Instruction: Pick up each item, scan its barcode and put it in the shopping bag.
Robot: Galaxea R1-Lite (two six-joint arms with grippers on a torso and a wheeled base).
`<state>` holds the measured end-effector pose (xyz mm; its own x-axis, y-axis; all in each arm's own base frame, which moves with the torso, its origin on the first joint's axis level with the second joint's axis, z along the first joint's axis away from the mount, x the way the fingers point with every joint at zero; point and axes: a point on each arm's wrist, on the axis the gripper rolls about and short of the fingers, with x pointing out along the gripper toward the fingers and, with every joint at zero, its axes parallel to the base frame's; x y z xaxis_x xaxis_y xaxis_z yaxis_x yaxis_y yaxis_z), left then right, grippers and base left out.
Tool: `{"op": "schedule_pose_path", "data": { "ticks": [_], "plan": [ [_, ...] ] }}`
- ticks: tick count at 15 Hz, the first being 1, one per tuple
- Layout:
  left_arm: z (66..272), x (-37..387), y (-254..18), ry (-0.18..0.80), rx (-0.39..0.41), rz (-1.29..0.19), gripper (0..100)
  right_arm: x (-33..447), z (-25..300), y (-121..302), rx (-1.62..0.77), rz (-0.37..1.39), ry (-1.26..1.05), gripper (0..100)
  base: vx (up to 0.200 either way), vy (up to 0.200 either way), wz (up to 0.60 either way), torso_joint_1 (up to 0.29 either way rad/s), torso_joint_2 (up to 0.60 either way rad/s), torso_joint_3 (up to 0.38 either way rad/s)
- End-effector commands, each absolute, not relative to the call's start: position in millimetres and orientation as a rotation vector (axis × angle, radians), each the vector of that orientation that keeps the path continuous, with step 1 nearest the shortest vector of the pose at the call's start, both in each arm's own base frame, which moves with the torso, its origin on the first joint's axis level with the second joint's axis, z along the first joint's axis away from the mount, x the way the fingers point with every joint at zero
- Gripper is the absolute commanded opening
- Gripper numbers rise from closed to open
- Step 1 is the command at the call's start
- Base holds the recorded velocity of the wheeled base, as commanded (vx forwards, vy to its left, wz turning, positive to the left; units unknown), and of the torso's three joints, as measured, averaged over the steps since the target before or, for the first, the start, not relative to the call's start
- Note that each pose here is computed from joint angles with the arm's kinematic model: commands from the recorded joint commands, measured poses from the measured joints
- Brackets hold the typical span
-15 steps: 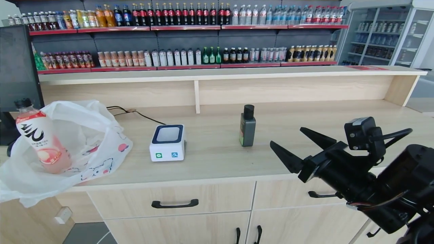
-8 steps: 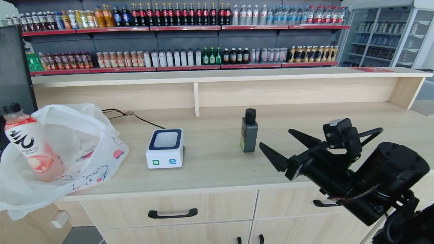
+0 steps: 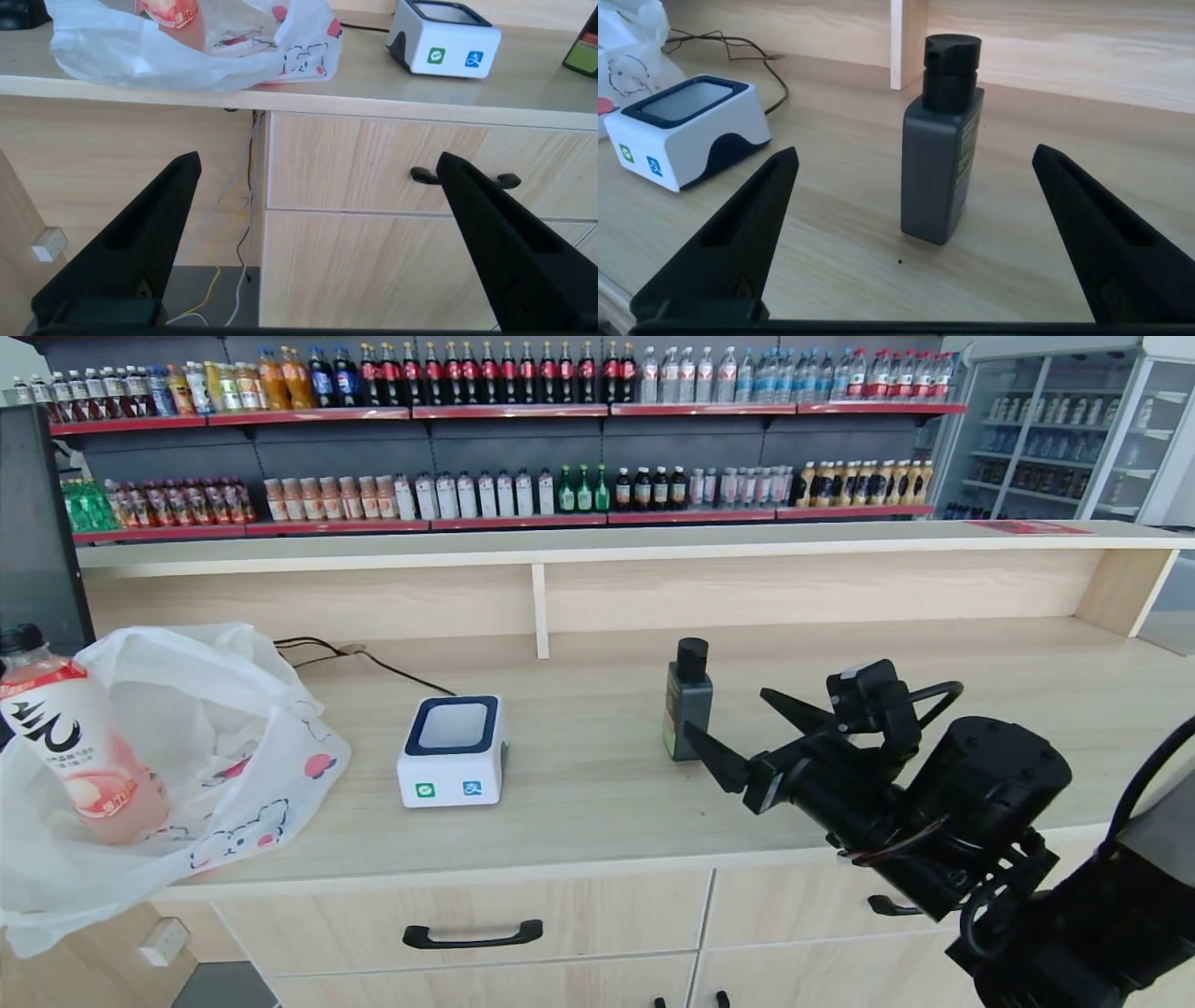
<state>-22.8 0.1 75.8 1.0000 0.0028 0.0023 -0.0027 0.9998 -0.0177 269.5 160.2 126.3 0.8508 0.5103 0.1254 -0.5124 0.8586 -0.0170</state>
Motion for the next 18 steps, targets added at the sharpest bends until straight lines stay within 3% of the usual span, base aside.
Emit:
{"op": "schedule_pose_path", "data": {
  "ticks": [1, 18],
  "plan": [
    [76, -23, 0, -0.003, -0.018, 0.003, 100, 285, 113, 169, 0.012, 0.538, -0.111, 100, 0.0, 0.0, 0.0, 0.0, 0.0, 0.0],
    [76, -23, 0, -0.003, -0.021, 0.003, 100, 315, 101, 181, 0.015, 0.516, -0.134, 100, 0.0, 0.0, 0.0, 0.0, 0.0, 0.0]
  ]
}}
